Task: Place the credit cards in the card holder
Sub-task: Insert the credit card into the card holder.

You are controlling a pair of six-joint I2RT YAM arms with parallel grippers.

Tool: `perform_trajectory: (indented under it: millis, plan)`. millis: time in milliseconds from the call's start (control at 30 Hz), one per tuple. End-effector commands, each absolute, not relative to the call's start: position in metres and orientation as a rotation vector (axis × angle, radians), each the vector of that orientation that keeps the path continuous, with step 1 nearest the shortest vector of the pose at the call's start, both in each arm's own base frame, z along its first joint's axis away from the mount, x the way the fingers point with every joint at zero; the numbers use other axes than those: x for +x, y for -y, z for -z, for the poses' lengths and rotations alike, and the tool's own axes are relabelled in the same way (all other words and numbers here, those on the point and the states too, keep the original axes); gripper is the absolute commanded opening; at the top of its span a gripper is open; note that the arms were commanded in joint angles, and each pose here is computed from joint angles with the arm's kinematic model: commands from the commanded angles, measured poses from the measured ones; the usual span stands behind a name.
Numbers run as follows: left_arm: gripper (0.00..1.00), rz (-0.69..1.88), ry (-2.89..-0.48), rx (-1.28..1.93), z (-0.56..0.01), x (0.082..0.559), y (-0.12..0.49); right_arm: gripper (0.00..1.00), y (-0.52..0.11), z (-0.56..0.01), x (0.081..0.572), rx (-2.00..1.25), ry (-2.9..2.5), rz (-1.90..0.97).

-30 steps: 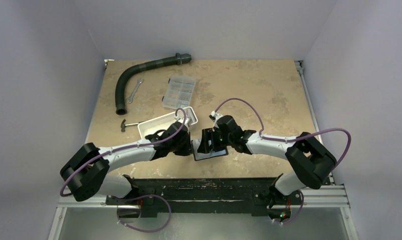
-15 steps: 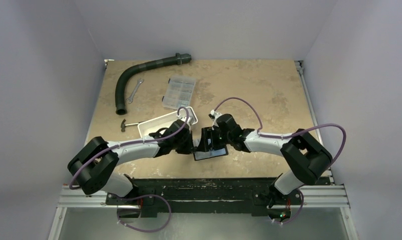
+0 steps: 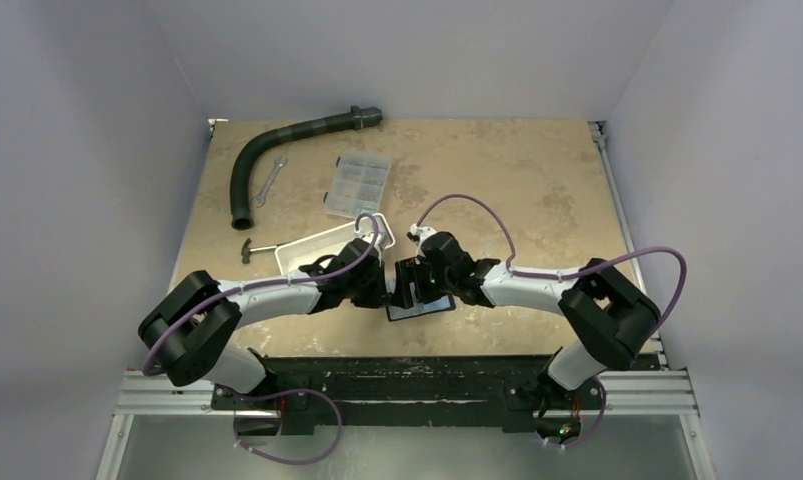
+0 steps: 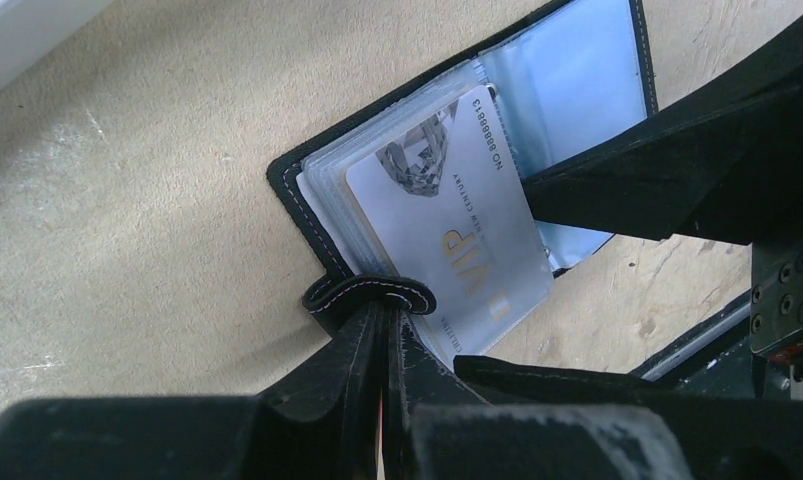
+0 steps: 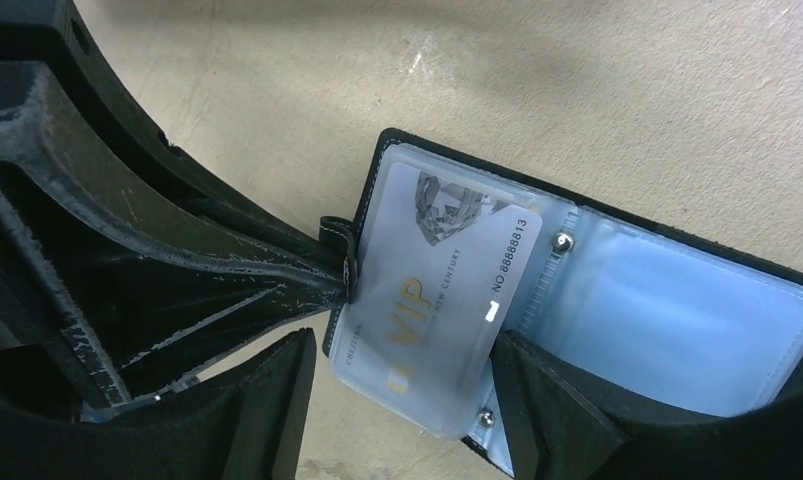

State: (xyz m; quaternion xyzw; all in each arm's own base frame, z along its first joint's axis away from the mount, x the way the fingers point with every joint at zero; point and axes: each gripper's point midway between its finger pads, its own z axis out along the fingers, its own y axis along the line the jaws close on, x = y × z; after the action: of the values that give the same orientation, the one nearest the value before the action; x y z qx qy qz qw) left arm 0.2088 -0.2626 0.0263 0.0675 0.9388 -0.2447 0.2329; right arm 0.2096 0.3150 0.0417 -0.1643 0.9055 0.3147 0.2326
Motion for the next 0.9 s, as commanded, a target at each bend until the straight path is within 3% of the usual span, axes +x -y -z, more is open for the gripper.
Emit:
perform_trajectory:
  millis: [0, 267, 533, 667, 867]
  plan:
    - [0.03, 0.76, -2.518, 0.192, -0.033, 0.215, 0.279, 0.72, -0.352, -0.074, 0.205, -0.608, -2.332, -0.967]
    - [0.08, 0.7, -2.494, 0.191, -0.058, 0.216, 0.262, 0.75, -0.31, -0.096, 0.224, -0.412, -2.284, -1.01]
    - [0.44, 0.77, -2.333, 0.198, -0.135, 0.229, 0.254, 0.9, -0.274, -0.14, 0.23, -0.334, -2.156, -1.054]
    - [0.51, 0.759, -2.268, 0.128, -0.163, 0.254, 0.245, 0.99, -0.258, -0.138, 0.235, -0.288, -2.164, -0.981]
    - [0.59, 0.586, -2.194, -0.015, -0.179, 0.303, 0.232, 0.99, -0.245, -0.129, 0.232, -0.231, -2.182, -0.936]
